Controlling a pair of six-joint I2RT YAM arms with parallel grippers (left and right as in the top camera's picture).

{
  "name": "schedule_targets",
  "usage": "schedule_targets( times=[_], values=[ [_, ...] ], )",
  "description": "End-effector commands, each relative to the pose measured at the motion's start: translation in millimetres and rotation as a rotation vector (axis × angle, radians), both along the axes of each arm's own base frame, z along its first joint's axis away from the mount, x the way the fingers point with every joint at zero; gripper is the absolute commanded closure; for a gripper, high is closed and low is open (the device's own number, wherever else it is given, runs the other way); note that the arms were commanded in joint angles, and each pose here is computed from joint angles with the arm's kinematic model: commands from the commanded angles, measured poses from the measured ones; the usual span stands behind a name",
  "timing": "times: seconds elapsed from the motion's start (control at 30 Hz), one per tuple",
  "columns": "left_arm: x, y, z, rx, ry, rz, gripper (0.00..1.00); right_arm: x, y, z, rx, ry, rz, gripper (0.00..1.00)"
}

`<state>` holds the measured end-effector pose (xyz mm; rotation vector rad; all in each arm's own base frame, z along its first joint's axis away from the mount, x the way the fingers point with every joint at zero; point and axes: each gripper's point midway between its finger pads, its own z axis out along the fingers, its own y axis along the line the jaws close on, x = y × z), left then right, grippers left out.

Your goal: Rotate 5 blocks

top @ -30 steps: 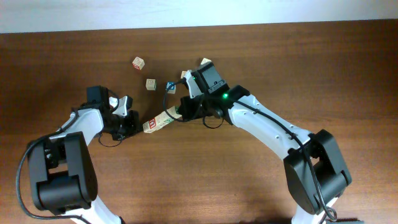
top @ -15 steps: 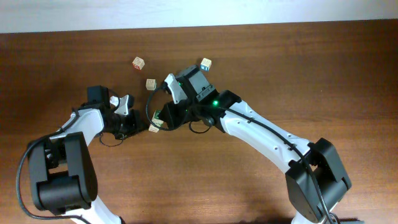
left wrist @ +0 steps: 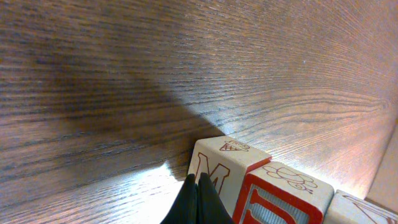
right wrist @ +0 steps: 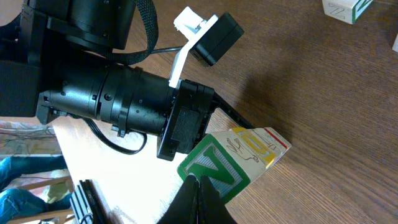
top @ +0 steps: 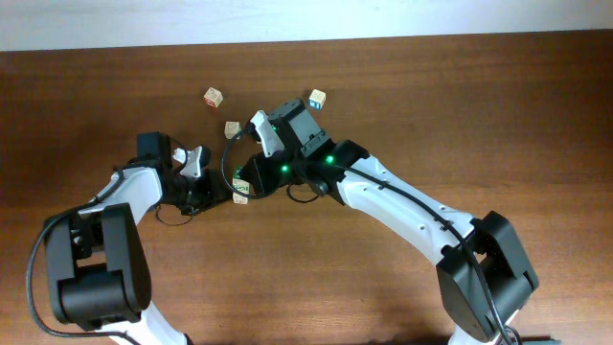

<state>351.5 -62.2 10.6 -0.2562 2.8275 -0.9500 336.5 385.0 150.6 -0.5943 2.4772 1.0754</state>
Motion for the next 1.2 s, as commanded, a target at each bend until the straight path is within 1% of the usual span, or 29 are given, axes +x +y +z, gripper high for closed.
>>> schedule_targets(
  times=[0.0, 0.17, 0.27, 0.47, 0.63, 1.0, 1.17],
  values=[
    [0, 3, 3, -0.006, -0.007, 0.003, 1.00, 0, -6, -41, -0.101, 0.038, -0.038, 0.96],
    [-1, 51, -7, 0.083, 0.027, 0.116, 1.00, 2, -4, -39, -0.091, 0.025, -0.040, 0.96],
    [-1, 66, -8, 0.090, 0.030, 0.159, 1.00, 5, -2, -36, -0.081, 0.013, -0.040, 0.96],
    [-1, 67, -8, 0.091, 0.030, 0.160, 1.00, 9, 2, -32, -0.060, -0.010, -0.040, 0.96],
    [-1, 67, -8, 0.091, 0.030, 0.160, 1.00, 4, 12, -29, -0.049, -0.033, -0.023, 0.96],
    [-1, 67, -8, 0.091, 0.030, 0.160, 1.00, 7, 16, -28, -0.033, -0.050, -0.021, 0.96],
    [-1, 67, -8, 0.091, 0.030, 0.160, 1.00, 10, 20, -17, -0.017, -0.062, -0.018, 0.96]
  ],
)
